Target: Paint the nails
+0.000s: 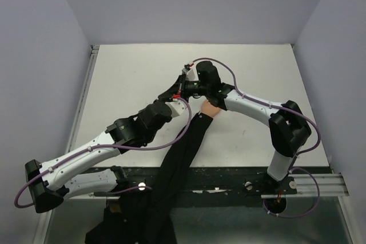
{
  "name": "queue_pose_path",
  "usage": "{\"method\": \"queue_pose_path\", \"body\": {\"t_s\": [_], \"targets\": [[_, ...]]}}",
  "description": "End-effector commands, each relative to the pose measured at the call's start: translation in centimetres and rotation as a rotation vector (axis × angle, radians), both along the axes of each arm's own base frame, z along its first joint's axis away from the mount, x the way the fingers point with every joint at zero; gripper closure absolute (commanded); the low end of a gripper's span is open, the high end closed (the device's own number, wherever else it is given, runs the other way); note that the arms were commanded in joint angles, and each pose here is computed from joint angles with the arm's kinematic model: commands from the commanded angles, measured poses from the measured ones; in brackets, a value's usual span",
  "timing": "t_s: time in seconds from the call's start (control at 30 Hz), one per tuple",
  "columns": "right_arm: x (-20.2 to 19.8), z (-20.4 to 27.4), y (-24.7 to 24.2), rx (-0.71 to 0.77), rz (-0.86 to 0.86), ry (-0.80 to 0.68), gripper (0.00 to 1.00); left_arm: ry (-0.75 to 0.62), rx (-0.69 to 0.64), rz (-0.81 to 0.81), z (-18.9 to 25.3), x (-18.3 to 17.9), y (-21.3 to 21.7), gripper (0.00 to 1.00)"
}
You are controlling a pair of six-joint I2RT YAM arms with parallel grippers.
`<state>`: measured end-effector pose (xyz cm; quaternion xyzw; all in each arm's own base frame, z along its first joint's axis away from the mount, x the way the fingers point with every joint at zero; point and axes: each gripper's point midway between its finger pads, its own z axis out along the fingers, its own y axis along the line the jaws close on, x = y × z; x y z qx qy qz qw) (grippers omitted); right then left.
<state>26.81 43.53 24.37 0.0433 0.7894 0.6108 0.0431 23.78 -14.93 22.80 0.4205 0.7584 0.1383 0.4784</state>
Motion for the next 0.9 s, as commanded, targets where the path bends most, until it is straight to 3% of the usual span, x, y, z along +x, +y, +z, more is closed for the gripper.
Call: {"method": "queue_pose_path", "body": {"t_s": [0.0,0.17,0.37,0.6,0.87], "targets": [[-2.4,-0.8,1.5,0.036,0.062,0.174,0.99,-0.134,-0.07,-0.111,2.8,0.9,-4.1,1.0],[-2.1,-0.1,1.8,0.033,0.069,0.177,0.99,-0.123,0.001,-0.167,1.2,0.0,-4.8,1.0],[-1.8,0.2,1.4,0.013,0.05,0.116,0.98,-0.059,-0.052,-0.18,1.1,-0.7,-5.2,1.0],[-1.2,1.6,-0.3,-0.051,-0.002,-0.047,0.57,0.071,-0.11,-0.174,0.0,-2.2,-4.7,1.0],[2.3,3.5,-7.5,-0.068,-0.16,-0.118,0.43,0.217,-0.323,-0.159,-0.2,-3.8,-3.5,1.0]]}}
